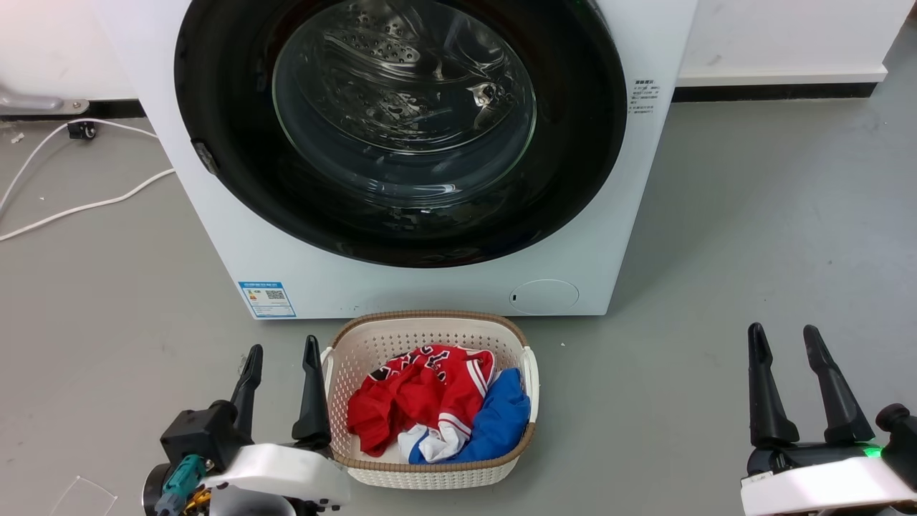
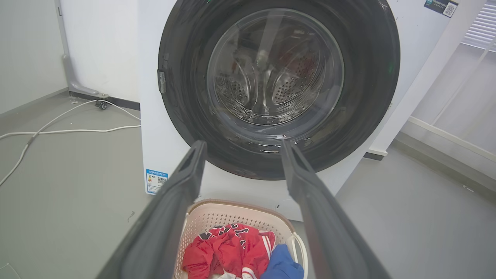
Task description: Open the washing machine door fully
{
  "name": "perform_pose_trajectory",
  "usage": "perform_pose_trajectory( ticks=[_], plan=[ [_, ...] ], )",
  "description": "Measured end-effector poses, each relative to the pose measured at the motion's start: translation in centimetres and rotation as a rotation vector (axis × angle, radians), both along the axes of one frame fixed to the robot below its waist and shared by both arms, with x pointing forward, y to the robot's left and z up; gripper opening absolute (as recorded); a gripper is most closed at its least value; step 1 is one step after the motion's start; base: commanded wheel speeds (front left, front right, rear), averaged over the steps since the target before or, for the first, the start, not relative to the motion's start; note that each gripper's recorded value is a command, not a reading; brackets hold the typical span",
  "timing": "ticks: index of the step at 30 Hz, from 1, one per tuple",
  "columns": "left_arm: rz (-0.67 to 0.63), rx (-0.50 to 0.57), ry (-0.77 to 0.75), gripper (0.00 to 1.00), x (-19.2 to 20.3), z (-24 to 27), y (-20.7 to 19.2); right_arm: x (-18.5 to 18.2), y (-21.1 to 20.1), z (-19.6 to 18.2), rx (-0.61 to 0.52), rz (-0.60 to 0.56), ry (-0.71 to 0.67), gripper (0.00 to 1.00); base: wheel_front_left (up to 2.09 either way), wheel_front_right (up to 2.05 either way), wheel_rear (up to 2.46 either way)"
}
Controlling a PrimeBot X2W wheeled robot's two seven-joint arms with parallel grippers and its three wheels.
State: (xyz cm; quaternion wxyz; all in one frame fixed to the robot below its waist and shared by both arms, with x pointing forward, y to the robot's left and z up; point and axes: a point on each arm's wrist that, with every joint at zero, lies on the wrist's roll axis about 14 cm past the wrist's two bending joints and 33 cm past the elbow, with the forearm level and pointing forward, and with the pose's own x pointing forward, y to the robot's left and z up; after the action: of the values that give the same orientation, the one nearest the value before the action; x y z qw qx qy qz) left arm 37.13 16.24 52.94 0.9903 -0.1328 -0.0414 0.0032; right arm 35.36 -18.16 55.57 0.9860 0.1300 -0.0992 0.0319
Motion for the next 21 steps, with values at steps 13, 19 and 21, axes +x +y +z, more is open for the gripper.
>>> perform_pose_trajectory(
  ticks=[13,19,21],
  plan=[
    [-0.013,0.101,-0.029,1.00,-0.3,0.1,-0.7,-0.3,0.1,0.1,-0.092,-0.008,-0.019,1.00,0.00,0.00,0.00],
    [-0.019,0.144,-0.045,1.00,-0.5,0.2,-1.0,-0.5,0.1,0.3,-0.124,-0.011,-0.032,1.00,0.00,0.00,0.00],
    [-0.023,0.157,-0.051,1.00,-0.5,0.2,-1.1,-0.5,0.2,0.4,-0.131,-0.012,-0.036,1.00,0.00,0.00,0.00]
  ],
)
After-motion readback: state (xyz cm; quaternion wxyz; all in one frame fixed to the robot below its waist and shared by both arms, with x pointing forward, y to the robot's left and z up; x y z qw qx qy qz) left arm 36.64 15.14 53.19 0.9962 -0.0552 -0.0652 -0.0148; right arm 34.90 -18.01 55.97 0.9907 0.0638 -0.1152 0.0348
